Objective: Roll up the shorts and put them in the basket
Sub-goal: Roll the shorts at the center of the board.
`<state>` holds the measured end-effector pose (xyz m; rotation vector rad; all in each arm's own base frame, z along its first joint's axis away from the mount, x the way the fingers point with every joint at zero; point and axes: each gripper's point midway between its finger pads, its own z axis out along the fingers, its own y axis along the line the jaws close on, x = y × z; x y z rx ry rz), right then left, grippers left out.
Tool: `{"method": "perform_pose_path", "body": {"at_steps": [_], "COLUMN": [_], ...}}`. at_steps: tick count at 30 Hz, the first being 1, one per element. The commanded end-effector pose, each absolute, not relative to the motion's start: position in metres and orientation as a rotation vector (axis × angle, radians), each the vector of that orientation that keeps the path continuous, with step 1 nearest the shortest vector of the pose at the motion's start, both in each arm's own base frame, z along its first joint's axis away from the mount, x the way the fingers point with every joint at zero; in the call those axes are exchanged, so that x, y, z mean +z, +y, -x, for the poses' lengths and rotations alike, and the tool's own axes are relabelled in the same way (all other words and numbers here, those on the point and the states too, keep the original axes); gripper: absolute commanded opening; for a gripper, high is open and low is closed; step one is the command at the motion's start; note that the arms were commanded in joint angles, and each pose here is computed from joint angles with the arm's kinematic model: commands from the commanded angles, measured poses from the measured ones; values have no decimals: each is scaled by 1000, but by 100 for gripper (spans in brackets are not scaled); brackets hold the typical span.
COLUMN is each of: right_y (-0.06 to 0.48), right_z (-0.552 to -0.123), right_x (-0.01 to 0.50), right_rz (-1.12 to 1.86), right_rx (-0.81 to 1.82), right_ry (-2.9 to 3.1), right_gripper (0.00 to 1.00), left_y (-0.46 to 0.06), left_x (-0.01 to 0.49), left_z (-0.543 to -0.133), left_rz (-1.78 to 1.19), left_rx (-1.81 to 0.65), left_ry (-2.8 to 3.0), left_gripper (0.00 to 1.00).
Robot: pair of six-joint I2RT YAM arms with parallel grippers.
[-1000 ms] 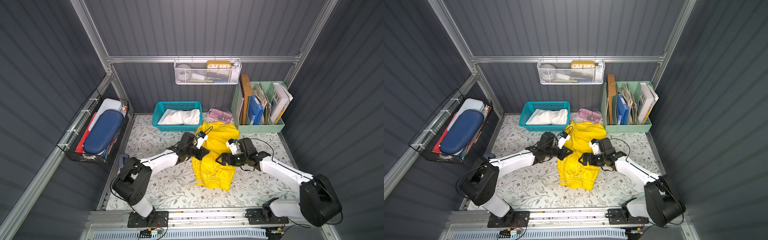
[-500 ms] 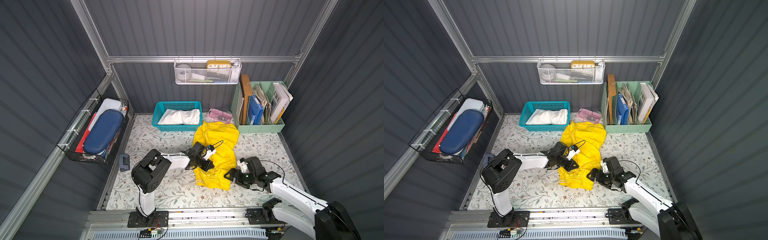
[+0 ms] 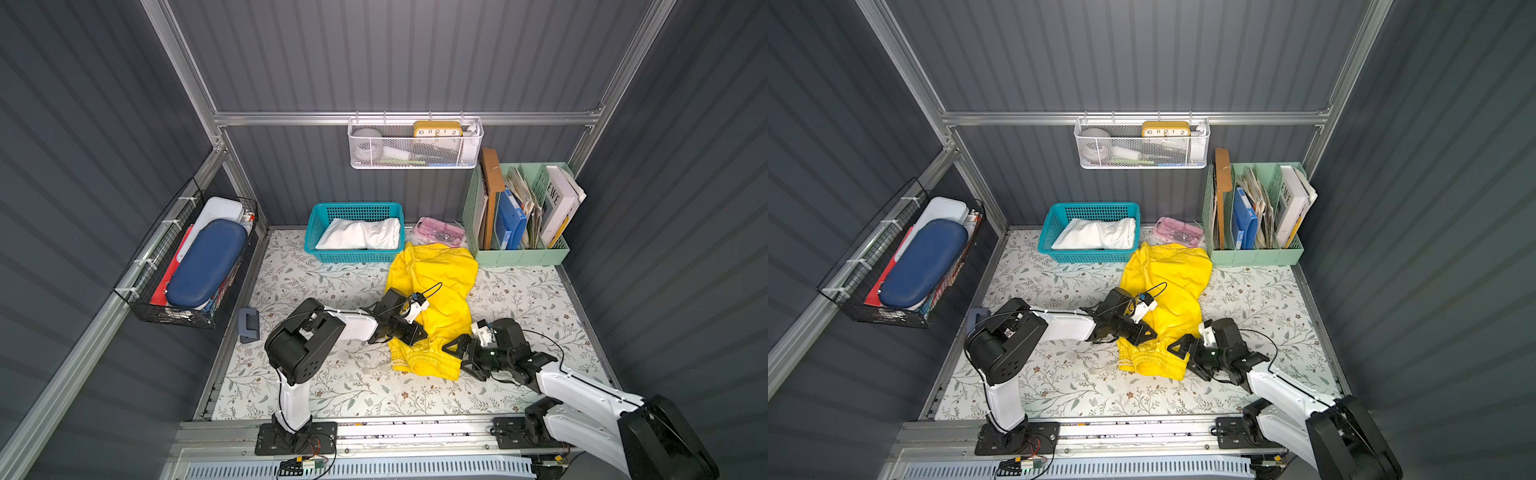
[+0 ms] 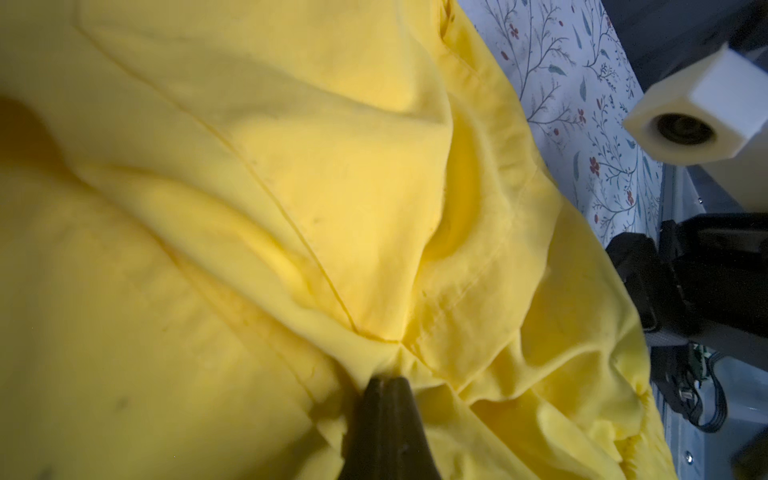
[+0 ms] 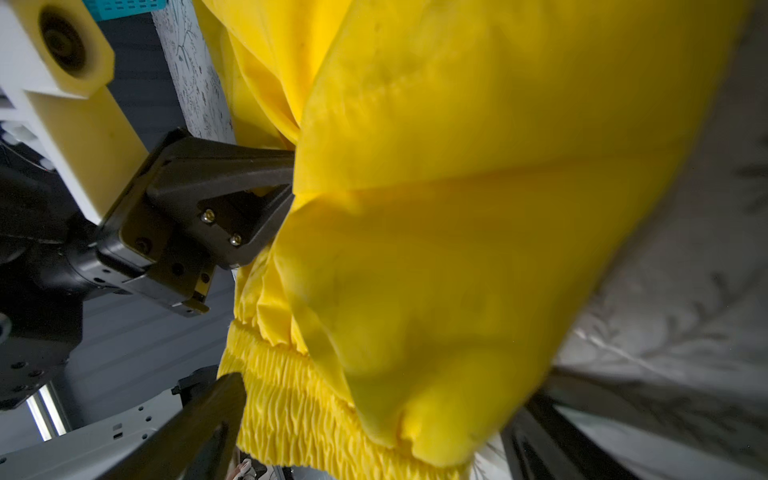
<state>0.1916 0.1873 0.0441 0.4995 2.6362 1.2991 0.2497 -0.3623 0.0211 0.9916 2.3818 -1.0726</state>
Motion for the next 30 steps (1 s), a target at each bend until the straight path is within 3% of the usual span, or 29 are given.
{"method": "perform_pose_path", "body": {"at_steps": [1, 7, 13, 19, 24, 25, 26, 27, 30], "right_y": [180, 192, 201, 210, 221, 223, 224, 226, 230], "right_z": [-171, -177, -188, -201, -212, -214, -216, -219, -226], "right_x": [6, -10, -5, 7, 20, 22, 25, 29, 39], "right_rz": [-640, -699, -671, -618, -586, -581, -587, -582, -557], "right_rx": [1209, 1265, 1335, 1378, 1460, 1473, 1483, 1497, 1514], "right_ry": [2779, 2792, 2749, 2725, 2685, 2677, 2670, 2663, 2654], "right_gripper": [98, 92, 78, 41, 0, 0, 0, 0, 0], "left_y": [-321, -319, -317, -316, -325, -327, -329, -332, -342], "left_x": [-36, -37, -41, -39, -4, 7, 21, 37, 92], "left_z": [-215, -212, -208, -206, -226, -233, -240, -248, -266], "left_rz": [-947, -939, -927, -919, -932, -940, -952, -964, -1019], "left_rx": [-949, -957, -965, -985, -988, -972, -957, -940, -906], "left_ry": [2669, 2678, 2694, 2684, 2549, 2505, 2450, 2391, 2184], "left_gripper": [0, 0, 0, 0, 0, 0, 5, 16, 58]}}
